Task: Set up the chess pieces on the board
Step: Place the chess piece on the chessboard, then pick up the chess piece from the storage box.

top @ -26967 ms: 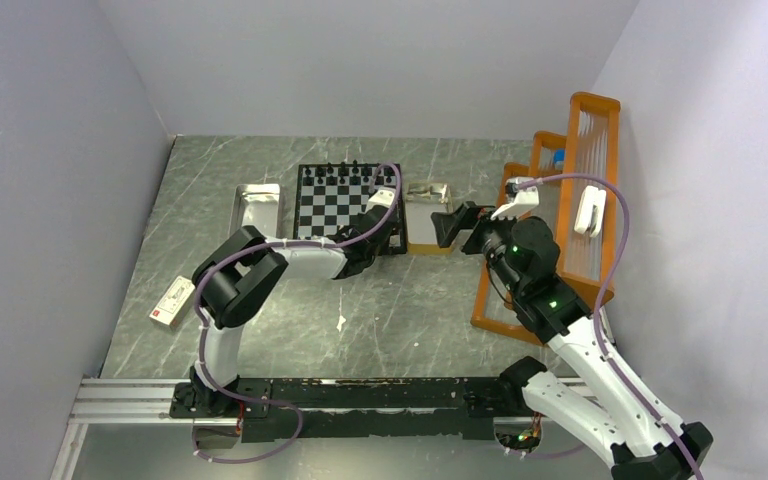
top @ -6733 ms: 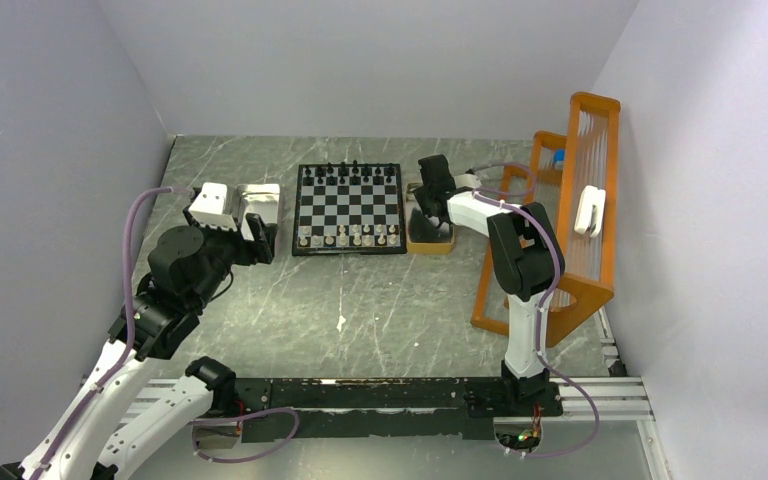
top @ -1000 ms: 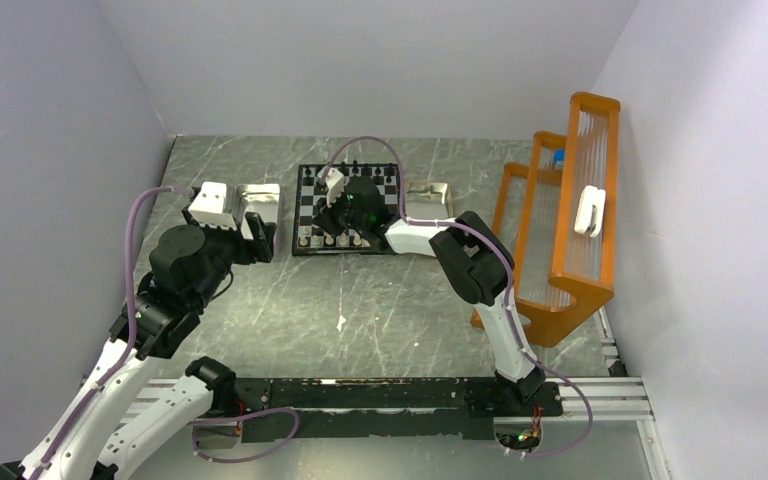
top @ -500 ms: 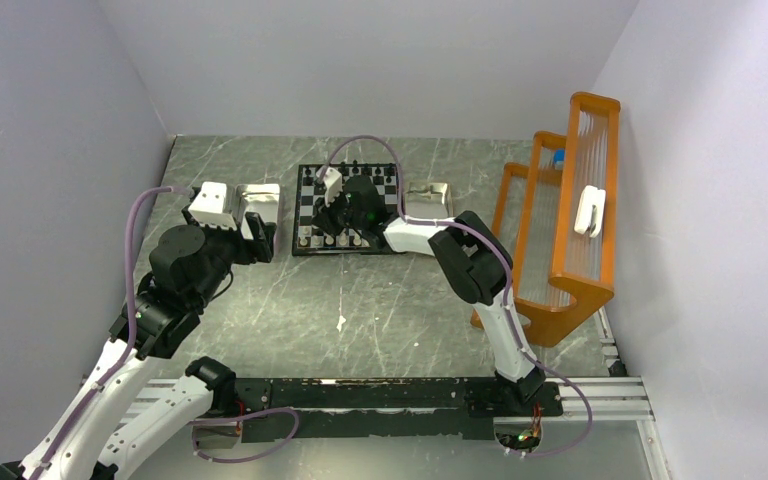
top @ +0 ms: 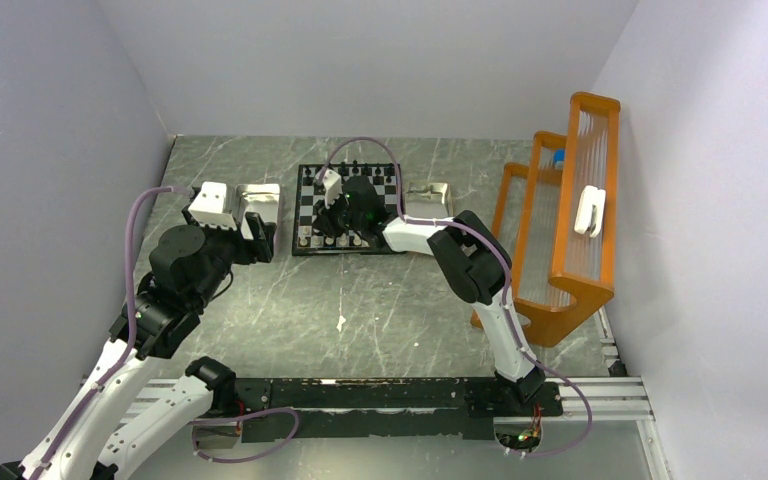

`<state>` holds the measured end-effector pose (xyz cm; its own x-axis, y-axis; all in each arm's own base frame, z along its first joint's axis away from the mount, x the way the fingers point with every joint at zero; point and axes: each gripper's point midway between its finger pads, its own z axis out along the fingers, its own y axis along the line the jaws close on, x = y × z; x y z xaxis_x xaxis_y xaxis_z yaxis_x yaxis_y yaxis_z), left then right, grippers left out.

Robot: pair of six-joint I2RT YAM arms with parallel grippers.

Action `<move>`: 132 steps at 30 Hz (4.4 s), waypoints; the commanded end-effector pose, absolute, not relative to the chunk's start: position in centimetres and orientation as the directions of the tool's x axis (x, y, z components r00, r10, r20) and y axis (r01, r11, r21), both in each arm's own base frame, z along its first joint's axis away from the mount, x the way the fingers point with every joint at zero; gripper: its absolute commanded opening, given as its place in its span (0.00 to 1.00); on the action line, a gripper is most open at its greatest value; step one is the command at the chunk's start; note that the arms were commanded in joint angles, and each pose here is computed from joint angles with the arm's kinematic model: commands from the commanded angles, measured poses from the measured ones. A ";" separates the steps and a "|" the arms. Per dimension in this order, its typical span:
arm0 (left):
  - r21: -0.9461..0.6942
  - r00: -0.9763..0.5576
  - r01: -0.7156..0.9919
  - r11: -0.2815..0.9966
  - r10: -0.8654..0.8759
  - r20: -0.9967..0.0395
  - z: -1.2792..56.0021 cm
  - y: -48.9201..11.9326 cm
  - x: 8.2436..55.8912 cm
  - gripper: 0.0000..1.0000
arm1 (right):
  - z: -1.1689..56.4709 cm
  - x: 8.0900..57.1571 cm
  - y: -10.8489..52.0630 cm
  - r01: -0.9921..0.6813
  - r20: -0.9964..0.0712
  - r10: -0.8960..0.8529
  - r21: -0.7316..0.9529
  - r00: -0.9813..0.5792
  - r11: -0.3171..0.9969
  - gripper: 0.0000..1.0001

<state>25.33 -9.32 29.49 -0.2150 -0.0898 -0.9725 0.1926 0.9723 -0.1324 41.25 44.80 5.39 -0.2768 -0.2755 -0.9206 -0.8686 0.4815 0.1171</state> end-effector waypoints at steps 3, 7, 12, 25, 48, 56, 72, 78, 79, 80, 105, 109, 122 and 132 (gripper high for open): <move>-0.130 -0.204 0.183 0.975 -0.091 -0.975 29.7 -9.0 25.4 0.82 | 5.7 41.5 45.6 -0.874 -0.923 -0.276 0.114 -0.269 0.471 0.22; -0.130 -0.201 0.182 0.975 -0.092 -0.975 29.8 -9.0 25.4 0.82 | 5.9 41.5 45.6 -0.875 -0.926 -0.271 0.112 -0.264 0.471 0.21; -0.128 -0.203 0.182 0.975 -0.090 -0.975 29.7 -9.0 25.5 0.82 | 5.7 41.3 45.6 -0.879 -0.921 -0.281 0.116 -0.269 0.463 0.18; -0.128 -0.202 0.184 0.974 -0.090 -0.975 29.7 -9.0 25.4 0.82 | 6.3 40.8 45.5 -0.888 -0.915 -0.297 0.120 -0.272 0.444 0.15; -0.127 -0.203 0.183 0.975 -0.089 -0.975 29.7 -9.0 25.5 0.82 | 6.4 40.4 44.9 -0.889 -0.908 -0.319 0.108 -0.270 0.446 0.14; -0.127 -0.203 0.183 0.975 -0.089 -0.975 29.7 -9.0 25.5 0.82 | 6.4 40.1 44.7 -0.890 -0.906 -0.323 0.111 -0.273 0.443 0.14; -0.127 -0.204 0.186 0.974 -0.088 -0.975 29.7 -9.0 25.5 0.83 | 7.2 40.3 45.2 -0.887 -0.912 -0.296 0.132 -0.284 0.442 0.25; -0.127 -0.206 0.187 0.974 -0.087 -0.975 29.7 -9.1 25.6 0.83 | 9.3 41.3 46.1 -0.869 -0.927 -0.220 0.174 -0.303 0.464 0.33; -0.127 -0.208 0.188 0.974 -0.087 -0.974 29.6 -9.1 25.6 0.83 | 9.8 41.5 46.1 -0.864 -0.931 -0.206 0.177 -0.303 0.471 0.34; -0.125 -0.210 0.189 0.974 -0.085 -0.974 29.5 -9.2 25.6 0.83 | 10.2 41.7 46.2 -0.861 -0.933 -0.195 0.180 -0.302 0.476 0.34; -0.125 -0.228 0.231 0.965 -0.071 -0.971 29.2 -10.0 25.6 0.83 | 14.4 47.4 21.9 -0.088 -0.901 -0.090 -0.058 -0.424 0.994 0.32; -0.127 -0.228 0.229 0.965 -0.074 -0.971 29.2 -10.0 25.6 0.83 | 12.2 48.2 18.9 -0.056 -0.888 -0.108 -0.093 -0.446 0.994 0.33; -0.127 -0.222 0.227 0.966 -0.076 -0.972 29.3 -9.9 25.5 0.83 | 7.2 51.4 16.4 -0.078 -0.856 -0.153 -0.132 -0.494 0.988 0.46; -0.125 -0.223 0.222 0.967 -0.075 -0.972 29.3 -9.8 25.6 0.83 | 4.8 53.2 15.3 -0.036 -0.857 -0.105 -0.101 -0.505 0.994 0.50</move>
<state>25.48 -10.05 28.93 -0.2389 -0.0784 -0.9679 0.2216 0.9660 -0.1329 51.11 15.50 3.85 -0.5507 -0.1545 -0.8203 -0.0695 0.9878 -0.1395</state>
